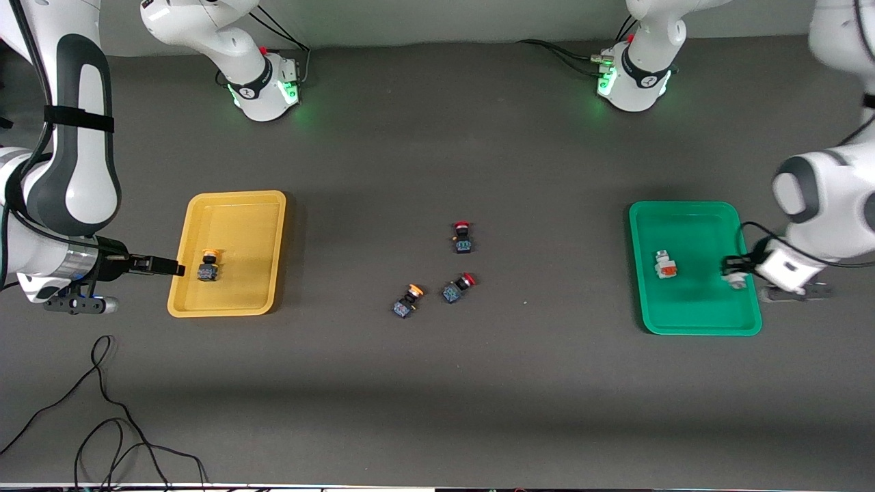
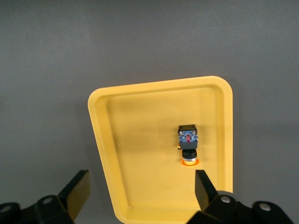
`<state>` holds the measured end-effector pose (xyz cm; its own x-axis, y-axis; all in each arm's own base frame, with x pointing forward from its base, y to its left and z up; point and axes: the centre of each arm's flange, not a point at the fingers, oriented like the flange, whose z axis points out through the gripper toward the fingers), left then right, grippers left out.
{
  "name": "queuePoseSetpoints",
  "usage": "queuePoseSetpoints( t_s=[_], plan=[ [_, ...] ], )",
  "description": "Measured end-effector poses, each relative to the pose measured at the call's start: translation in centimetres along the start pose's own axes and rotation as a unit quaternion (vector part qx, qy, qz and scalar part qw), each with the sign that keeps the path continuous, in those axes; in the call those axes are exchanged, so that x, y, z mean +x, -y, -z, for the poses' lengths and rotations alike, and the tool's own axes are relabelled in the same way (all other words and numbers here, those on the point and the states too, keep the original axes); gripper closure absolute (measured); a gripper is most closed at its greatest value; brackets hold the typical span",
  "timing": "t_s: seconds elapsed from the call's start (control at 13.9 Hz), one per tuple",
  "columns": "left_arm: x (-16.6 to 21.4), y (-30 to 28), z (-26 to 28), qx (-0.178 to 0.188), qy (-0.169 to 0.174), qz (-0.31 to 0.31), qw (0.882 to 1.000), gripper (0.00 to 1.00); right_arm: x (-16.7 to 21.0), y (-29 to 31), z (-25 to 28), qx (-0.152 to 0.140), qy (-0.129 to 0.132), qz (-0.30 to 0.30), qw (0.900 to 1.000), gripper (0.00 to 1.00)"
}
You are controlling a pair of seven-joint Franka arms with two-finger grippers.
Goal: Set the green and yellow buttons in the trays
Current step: 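Place the green-capped button in the green tray while the right gripper returns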
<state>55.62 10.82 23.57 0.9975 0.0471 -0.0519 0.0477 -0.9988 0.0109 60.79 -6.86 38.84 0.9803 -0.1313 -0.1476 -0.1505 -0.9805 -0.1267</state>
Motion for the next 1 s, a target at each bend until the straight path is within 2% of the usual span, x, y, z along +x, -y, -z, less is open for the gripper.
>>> queuePoseSetpoints(
  t_s=[0.22, 0.29, 0.36, 0.57, 0.65, 0.79, 1.0],
  plan=[
    [-0.7, -0.5, -2.7, -0.001, 0.018, -0.007, 1.0, 0.59, 0.7, 5.1, 0.8, 0.008, -0.007, -0.046, 0.999, 0.0],
    [-0.6, -0.4, -2.7, 0.0, 0.016, -0.008, 1.0, 0.52, 0.9, 8.2, 0.8, 0.015, -0.006, -0.063, 0.998, 0.0],
    [-0.4, -0.4, -2.4, 0.001, 0.015, -0.013, 1.0, 0.4, 0.9, 11.4, 0.7, 0.02, -0.005, -0.077, 0.997, 0.0],
    [1.4, 0.0, 0.4, -0.002, 0.042, -0.027, 0.999, 0.04, 0.7, 19.1, -0.2, 0.002, -0.005, -0.116, 0.993, 0.0],
    [2.3, 0.2, 2.6, -0.004, 0.055, -0.031, 0.998, 0.0, 0.6, 21.5, -0.9, -0.006, -0.006, -0.131, 0.991, 0.0],
    [3.9, 0.6, 8.5, -0.006, 0.079, -0.038, 0.996, 0.0, 0.7, 25.8, -2.6, -0.01, -0.005, -0.164, 0.986, 0.0],
    [4.3, 0.8, 18.5, -0.007, 0.1, -0.041, 0.994, 0.0, 1.4, 31.1, -5.4, 0.004, -0.021, -0.21, 0.978, 0.0]
  ],
)
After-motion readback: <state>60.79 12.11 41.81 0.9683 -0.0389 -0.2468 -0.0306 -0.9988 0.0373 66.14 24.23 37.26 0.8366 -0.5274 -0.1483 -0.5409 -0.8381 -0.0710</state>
